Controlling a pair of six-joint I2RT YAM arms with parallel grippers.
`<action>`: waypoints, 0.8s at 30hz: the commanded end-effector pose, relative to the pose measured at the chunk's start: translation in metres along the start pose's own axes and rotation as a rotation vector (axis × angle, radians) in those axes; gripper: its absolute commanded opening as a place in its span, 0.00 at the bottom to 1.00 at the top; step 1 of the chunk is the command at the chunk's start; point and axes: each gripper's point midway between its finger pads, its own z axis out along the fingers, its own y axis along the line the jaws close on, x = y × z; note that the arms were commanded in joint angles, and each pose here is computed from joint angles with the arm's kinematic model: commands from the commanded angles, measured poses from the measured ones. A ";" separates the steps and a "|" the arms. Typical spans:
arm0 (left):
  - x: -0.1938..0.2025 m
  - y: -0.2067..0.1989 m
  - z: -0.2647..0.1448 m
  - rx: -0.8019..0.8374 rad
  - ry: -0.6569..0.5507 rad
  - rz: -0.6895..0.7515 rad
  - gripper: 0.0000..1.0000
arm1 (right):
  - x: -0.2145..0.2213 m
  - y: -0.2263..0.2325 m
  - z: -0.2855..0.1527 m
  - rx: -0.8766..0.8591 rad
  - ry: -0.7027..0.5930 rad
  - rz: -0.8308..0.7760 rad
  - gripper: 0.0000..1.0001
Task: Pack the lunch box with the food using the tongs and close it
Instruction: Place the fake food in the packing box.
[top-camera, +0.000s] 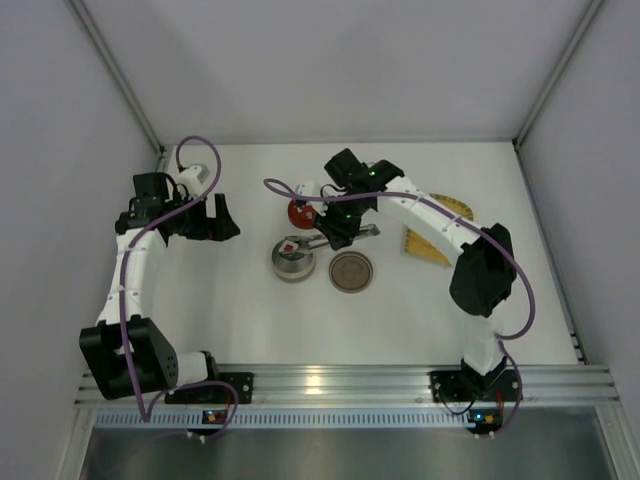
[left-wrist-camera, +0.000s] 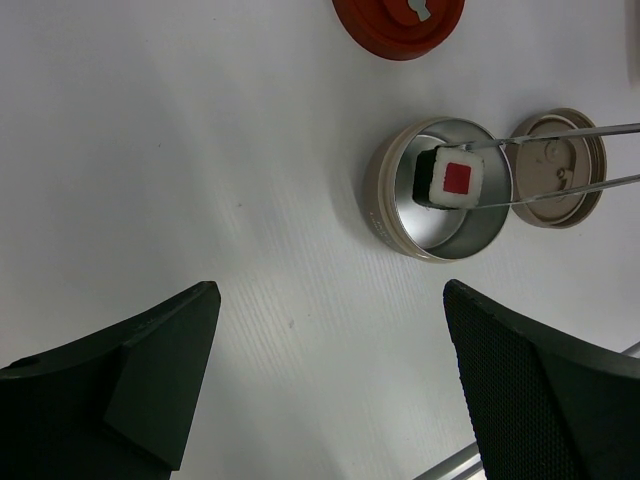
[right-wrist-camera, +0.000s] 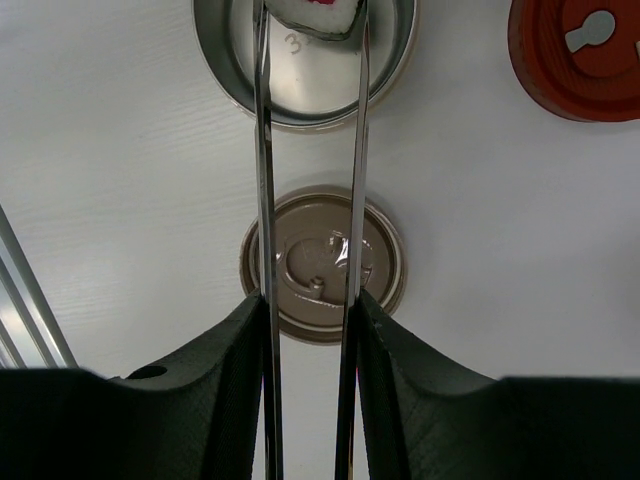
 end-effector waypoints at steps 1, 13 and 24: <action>-0.012 0.001 -0.001 0.004 -0.041 0.028 0.98 | -0.040 -0.004 -0.002 0.029 -0.111 -0.087 0.00; -0.009 0.004 0.005 0.004 -0.037 0.024 0.98 | -0.038 -0.003 0.008 0.039 -0.117 -0.079 0.00; -0.008 0.005 0.008 0.008 -0.033 0.017 0.98 | -0.033 0.000 0.020 0.040 -0.102 -0.069 0.00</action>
